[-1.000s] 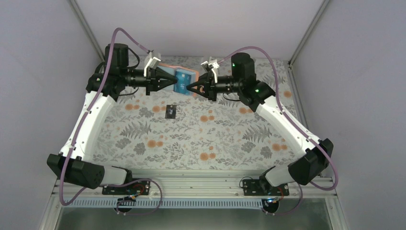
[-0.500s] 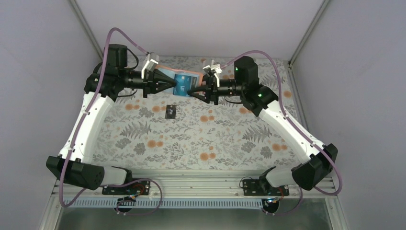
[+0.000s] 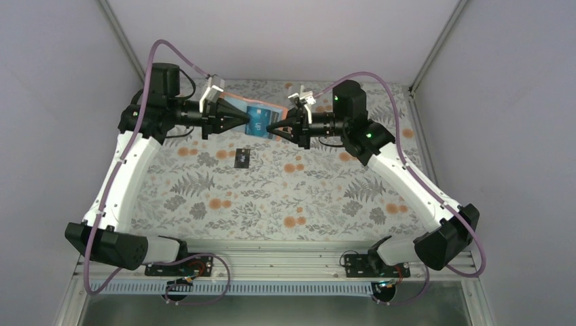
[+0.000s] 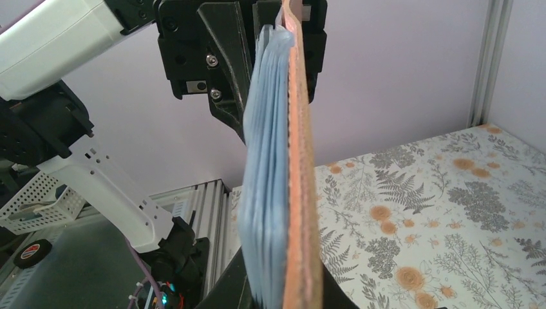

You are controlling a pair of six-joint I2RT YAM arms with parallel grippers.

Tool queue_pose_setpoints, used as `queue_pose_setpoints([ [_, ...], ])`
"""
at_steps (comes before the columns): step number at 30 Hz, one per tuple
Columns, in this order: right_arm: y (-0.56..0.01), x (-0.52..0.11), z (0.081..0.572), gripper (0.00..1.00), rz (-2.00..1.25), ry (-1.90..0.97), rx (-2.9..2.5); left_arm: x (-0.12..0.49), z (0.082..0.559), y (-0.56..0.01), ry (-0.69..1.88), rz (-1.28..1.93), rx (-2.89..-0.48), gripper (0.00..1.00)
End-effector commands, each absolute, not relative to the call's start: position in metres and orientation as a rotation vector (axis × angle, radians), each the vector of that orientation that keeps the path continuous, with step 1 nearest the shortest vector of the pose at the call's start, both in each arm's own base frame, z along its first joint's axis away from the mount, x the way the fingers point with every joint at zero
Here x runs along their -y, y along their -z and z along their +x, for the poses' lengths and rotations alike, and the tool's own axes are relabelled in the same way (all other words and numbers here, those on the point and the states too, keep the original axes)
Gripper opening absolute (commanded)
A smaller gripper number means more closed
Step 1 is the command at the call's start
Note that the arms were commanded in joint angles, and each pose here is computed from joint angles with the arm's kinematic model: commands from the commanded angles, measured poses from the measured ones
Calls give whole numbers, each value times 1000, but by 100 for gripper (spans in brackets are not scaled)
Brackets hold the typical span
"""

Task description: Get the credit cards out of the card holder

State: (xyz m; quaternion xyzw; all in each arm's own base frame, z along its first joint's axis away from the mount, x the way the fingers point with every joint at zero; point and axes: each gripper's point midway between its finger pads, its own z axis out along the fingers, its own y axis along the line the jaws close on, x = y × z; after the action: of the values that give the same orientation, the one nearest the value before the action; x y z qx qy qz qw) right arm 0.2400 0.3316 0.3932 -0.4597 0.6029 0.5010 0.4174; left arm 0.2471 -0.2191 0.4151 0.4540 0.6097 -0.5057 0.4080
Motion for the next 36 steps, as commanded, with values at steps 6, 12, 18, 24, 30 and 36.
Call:
queue_pose_setpoints([
  [6, -403, -327, 232, 4, -1189, -1256, -1455, 216, 231, -423, 1244, 1208, -1448, 15],
  [12, -405, -325, 228, 4, -1202, -1257, -1440, 216, 228, -420, 1243, 1221, -1446, 3],
  [18, -405, -325, 229, 9, -1202, -1253, -1447, 215, 226, -422, 1229, 1228, -1444, 2],
  [24, -406, -321, 232, 25, -1184, -1227, -1454, 214, 225, -425, 1212, 1233, -1438, 2],
  [30, -403, -320, 233, 21, -1180, -1224, -1462, 214, 226, -423, 1208, 1226, -1449, 2],
  [36, -400, -320, 238, 4, -1171, -1223, -1478, 212, 227, -424, 1188, 1225, -1454, 2],
])
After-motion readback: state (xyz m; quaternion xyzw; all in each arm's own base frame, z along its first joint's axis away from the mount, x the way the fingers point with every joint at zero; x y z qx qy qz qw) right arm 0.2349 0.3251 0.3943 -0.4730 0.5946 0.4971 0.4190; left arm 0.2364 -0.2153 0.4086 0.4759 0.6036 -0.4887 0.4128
